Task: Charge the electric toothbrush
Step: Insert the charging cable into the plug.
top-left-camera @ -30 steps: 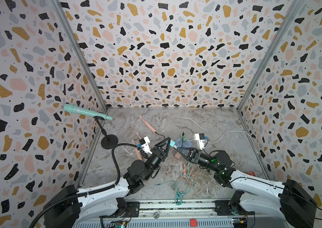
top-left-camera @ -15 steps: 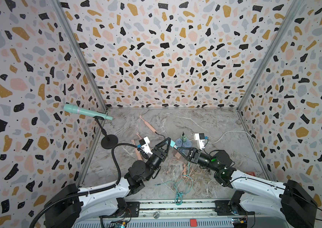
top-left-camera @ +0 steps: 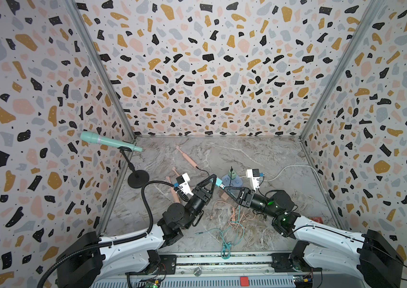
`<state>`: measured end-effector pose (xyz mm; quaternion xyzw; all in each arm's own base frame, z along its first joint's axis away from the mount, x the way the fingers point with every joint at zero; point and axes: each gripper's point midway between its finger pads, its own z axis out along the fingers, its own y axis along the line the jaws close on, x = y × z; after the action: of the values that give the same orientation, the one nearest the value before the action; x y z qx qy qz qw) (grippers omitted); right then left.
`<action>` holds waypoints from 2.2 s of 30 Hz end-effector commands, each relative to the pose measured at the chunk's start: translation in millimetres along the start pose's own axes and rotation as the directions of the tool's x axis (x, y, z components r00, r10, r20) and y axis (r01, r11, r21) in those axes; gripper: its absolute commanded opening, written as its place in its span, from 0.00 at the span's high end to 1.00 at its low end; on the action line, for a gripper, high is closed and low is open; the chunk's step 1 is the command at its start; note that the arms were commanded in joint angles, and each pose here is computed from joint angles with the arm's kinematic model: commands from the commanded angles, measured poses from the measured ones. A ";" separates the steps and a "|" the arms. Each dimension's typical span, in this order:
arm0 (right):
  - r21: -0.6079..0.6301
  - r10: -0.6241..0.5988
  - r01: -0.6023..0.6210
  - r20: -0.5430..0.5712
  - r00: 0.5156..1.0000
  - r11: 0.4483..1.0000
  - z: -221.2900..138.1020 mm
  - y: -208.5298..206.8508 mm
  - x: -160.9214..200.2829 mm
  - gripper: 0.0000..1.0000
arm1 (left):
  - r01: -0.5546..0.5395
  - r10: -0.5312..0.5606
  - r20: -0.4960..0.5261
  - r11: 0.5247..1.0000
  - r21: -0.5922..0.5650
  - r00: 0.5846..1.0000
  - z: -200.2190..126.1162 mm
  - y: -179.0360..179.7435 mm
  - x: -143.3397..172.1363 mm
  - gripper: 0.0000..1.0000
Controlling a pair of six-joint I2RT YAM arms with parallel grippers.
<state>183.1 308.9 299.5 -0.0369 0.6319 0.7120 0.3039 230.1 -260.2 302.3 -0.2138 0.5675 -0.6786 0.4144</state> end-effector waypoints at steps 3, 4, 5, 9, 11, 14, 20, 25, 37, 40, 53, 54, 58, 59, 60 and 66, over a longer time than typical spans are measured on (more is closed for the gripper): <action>-0.075 -0.059 0.064 0.057 0.997 0.995 1.1 33.8 -16.5 1.00 | -0.020 0.022 -0.072 1.000 0.018 0.997 -1.3 -3.9 16.4 1.00; -0.074 -0.063 0.067 0.060 0.996 0.995 0.6 33.8 -17.2 1.00 | -0.020 0.021 -0.072 1.000 0.019 0.997 -1.7 -3.8 16.6 1.00; -0.072 -0.069 0.074 0.064 0.996 0.995 0.4 34.3 -17.9 1.00 | -0.017 0.019 -0.072 1.000 0.020 0.997 -2.5 -3.5 16.5 1.00; -0.068 -0.080 0.085 0.075 0.994 0.994 0.3 35.6 -20.2 1.00 | -0.009 0.011 -0.069 1.000 0.020 0.998 -3.6 -2.1 16.1 1.00; -0.069 -0.082 0.087 0.075 0.994 0.994 0.5 35.8 -20.4 1.00 | -0.007 0.009 -0.077 1.000 0.027 0.997 -3.2 -3.6 18.1 1.00; -0.063 -0.075 0.080 0.074 0.994 0.995 1.9 32.4 -20.2 1.00 | -0.008 0.010 -0.074 0.999 0.034 0.997 -3.4 -5.4 18.3 1.00; -0.092 -0.057 0.065 0.084 0.995 0.994 2.7 33.7 -21.0 1.00 | 0.013 -0.007 -0.085 0.997 0.074 0.996 -4.6 -12.8 22.8 1.00; -0.113 -0.057 0.068 0.095 0.994 0.991 2.9 40.3 -24.4 1.00 | 0.008 0.002 -0.103 0.996 0.094 0.995 -6.5 -16.4 29.9 1.00; -0.079 -0.035 0.043 0.102 0.994 0.996 3.7 30.9 -25.4 1.00 | 0.015 0.001 -0.116 0.991 0.136 0.993 -10.3 -24.6 39.1 1.00; -0.044 -0.031 0.035 0.079 0.996 0.998 7.8 25.4 -23.2 1.00 | -0.001 0.019 -0.128 0.990 0.138 0.992 -9.3 -26.7 42.8 1.00; -0.013 -0.032 0.033 0.033 0.999 0.999 15.6 25.2 -21.3 1.00 | -0.047 0.076 -0.201 0.988 0.145 0.977 -7.3 -32.4 73.9 1.00; -0.019 -0.032 0.033 0.032 0.999 0.999 16.0 26.1 -21.2 1.00 | -0.043 0.072 -0.205 0.988 0.146 0.976 -7.2 -32.3 75.8 1.00; -0.029 -0.040 0.041 0.037 0.999 0.999 16.2 28.7 -22.1 1.00 | -0.024 0.055 -0.202 0.988 0.151 0.978 -8.3 -32.0 77.0 1.00; -0.036 -0.040 0.041 0.037 0.999 0.999 16.1 28.6 -21.5 1.00 | -0.017 0.048 -0.199 0.988 0.155 0.979 -8.4 -33.0 76.8 1.00; -0.050 -0.038 0.040 0.041 0.998 0.998 15.5 30.4 -21.3 1.00 | -0.014 0.046 -0.199 0.987 0.157 0.979 -8.4 -33.8 77.0 1.00; -0.044 -0.041 0.041 0.016 0.999 0.998 19.2 31.2 -19.6 1.00 | -0.025 0.064 -0.221 0.984 0.174 0.973 -7.2 -39.7 83.9 1.00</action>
<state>182.9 311.6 324.2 -0.0476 0.6154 0.7236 0.3089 217.4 -265.7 320.1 -0.2274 0.5161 -0.6897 0.4542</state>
